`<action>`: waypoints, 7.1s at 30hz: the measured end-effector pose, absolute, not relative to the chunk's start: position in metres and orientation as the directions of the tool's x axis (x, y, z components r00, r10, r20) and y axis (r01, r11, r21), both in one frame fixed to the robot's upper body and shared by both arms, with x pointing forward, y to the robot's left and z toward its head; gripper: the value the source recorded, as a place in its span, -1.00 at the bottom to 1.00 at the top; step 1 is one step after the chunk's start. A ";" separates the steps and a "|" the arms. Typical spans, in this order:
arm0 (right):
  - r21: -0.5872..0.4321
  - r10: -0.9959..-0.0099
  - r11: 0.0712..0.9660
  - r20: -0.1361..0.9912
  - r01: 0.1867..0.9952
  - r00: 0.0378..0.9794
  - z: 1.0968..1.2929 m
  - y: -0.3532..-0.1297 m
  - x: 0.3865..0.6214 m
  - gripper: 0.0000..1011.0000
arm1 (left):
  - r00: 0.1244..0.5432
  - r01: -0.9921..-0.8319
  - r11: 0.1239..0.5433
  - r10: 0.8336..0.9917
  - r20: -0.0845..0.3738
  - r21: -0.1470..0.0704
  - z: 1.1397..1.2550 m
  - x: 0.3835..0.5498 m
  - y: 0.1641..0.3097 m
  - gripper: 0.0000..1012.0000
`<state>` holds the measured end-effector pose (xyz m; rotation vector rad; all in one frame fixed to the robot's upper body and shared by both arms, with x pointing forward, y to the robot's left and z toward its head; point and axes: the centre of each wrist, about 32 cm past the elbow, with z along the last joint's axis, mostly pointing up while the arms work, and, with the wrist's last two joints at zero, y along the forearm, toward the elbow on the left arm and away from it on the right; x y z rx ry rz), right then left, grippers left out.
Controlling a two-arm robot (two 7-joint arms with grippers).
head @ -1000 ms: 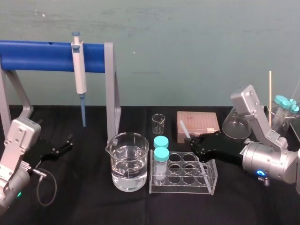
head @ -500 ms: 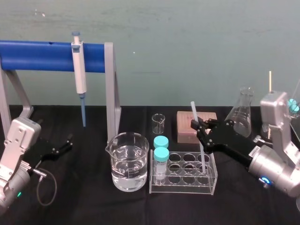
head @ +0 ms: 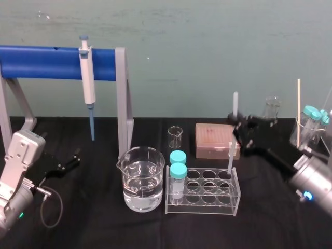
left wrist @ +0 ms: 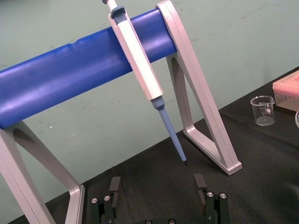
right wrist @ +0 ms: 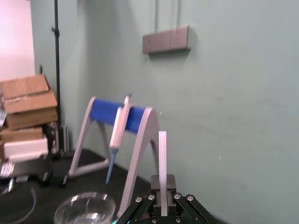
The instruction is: Pick up the stirring rod with one hand, then place it down.
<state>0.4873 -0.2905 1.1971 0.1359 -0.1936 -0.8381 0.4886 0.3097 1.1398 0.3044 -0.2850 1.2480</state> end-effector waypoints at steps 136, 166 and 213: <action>0.213 -0.691 0.719 0.106 0.662 0.715 1.175 -0.310 0.494 -0.87 | 0.292 -0.955 0.287 0.880 0.374 0.070 1.140 0.489 0.310 0.98; 0.079 -0.700 0.713 0.041 0.697 0.712 1.145 -0.302 0.499 -0.87 | 0.292 -0.955 0.287 0.880 0.374 0.070 1.140 0.489 0.310 0.98; 0.071 -0.703 0.711 0.040 0.700 0.710 1.144 -0.302 0.499 0.84 | 0.292 -0.955 0.287 0.880 0.374 0.070 1.140 0.489 0.310 0.98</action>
